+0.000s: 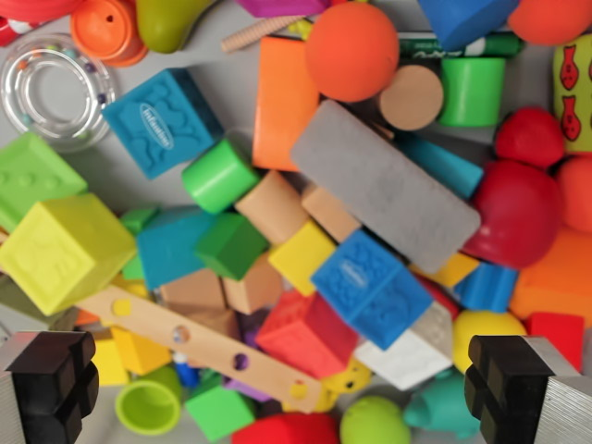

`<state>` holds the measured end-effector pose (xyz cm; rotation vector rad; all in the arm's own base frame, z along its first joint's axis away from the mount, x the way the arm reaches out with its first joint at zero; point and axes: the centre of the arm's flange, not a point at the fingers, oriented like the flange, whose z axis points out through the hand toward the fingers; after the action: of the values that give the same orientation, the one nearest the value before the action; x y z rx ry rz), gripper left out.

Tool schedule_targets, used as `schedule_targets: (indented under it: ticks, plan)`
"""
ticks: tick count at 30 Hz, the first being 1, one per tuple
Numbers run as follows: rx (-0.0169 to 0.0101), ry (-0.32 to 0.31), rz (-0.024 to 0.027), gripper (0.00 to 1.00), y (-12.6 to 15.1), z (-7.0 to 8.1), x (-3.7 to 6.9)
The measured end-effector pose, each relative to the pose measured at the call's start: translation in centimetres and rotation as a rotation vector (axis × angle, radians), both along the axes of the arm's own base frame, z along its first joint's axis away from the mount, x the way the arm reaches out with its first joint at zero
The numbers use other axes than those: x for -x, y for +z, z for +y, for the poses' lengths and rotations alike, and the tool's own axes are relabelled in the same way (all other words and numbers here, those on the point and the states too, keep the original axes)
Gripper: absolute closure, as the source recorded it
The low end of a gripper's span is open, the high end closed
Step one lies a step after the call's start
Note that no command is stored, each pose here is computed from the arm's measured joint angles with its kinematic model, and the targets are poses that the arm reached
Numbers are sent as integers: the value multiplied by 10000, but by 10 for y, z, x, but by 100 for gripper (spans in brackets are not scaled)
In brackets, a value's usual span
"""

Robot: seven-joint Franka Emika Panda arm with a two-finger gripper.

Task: Pick an object from the bin

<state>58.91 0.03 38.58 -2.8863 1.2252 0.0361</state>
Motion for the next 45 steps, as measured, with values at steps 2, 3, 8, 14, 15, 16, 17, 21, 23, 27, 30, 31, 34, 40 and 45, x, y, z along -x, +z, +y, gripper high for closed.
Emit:
schedule_targets:
  ticks: [2,3,8,14,15,16,17,21,23,27,30,31,34,40,45]
  plan:
    - [-1,14,1,0,-2,1,-1]
    - [-2,21,1,0,-4,2,-1]
    - [-5,58,1,0,-11,6,-2]
    - [-5,124,-11,0,-20,13,-5]
    - [-5,135,-8,0,-22,14,-5]
    - [-4,146,-7,0,-25,15,-5]
    - [-3,151,-8,0,-26,16,-6]
    - [-1,201,-9,0,-35,21,-8]
    - [0,225,-13,0,-40,24,-8]
    - [4,277,-20,0,-49,30,-10]
    - [7,324,-19,0,-58,35,-12]
    - [8,341,-20,0,-60,37,-12]
    - [10,378,-19,0,-68,41,-14]
    - [16,461,-28,0,-84,51,-17]
    - [20,558,-35,0,-100,61,-20]
